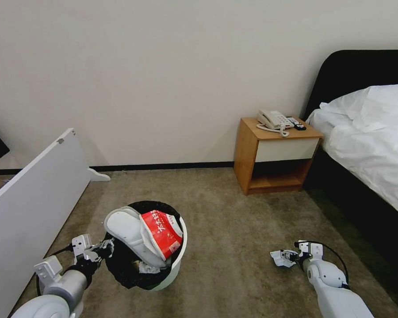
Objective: Pick up the trash bin, then pick up the garbage from the floor and place it into the trash bin.
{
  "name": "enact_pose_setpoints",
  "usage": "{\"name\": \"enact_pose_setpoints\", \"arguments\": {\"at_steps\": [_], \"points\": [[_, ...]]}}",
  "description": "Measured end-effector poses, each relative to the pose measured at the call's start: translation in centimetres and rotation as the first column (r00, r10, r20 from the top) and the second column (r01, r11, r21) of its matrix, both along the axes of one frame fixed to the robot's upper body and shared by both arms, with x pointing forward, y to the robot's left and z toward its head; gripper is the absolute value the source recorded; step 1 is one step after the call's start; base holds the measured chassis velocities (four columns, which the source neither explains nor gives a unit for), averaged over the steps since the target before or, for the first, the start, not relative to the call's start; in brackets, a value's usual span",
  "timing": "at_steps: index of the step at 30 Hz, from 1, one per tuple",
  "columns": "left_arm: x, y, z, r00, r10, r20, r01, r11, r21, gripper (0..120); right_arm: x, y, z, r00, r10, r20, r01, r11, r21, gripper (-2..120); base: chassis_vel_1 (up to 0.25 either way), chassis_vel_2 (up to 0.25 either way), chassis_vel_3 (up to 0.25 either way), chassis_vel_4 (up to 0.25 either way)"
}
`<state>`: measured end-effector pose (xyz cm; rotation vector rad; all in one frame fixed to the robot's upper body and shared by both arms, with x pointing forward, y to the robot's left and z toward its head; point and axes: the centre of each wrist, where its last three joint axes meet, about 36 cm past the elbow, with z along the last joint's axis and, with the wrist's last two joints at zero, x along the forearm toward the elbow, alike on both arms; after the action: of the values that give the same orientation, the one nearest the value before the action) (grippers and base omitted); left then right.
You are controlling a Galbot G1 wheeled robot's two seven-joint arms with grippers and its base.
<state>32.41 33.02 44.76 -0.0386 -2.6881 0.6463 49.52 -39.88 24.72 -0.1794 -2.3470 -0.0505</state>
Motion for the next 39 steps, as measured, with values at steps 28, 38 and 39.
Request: {"name": "enact_pose_setpoints", "arguments": {"at_steps": [28, 38, 39], "points": [[-0.02, 0.02, 0.07, 1.0, 0.0, -0.002, 0.0, 1.0, 0.003, 5, -0.07, 0.18, -0.12, 1.0, 0.0, 0.003, 0.0, 1.0, -0.004, 100, 0.0, 0.0, 0.0, 0.0], [0.0, -0.04, 0.07, 1.0, 0.002, -0.002, -0.002, 1.0, 0.001, 5, -0.08, 0.29, -0.21, 1.0, 0.002, 0.009, -0.002, 1.0, -0.008, 100, 0.0, 0.0, 0.0, 0.0], [-0.02, -0.04, 0.06, 1.0, 0.003, -0.003, -0.003, 1.0, 0.0, 5, -0.07, 0.34, -0.23, 1.0, 0.002, 0.01, -0.002, 1.0, -0.007, 100, 0.0, 0.0, 0.0, 0.0]]}}
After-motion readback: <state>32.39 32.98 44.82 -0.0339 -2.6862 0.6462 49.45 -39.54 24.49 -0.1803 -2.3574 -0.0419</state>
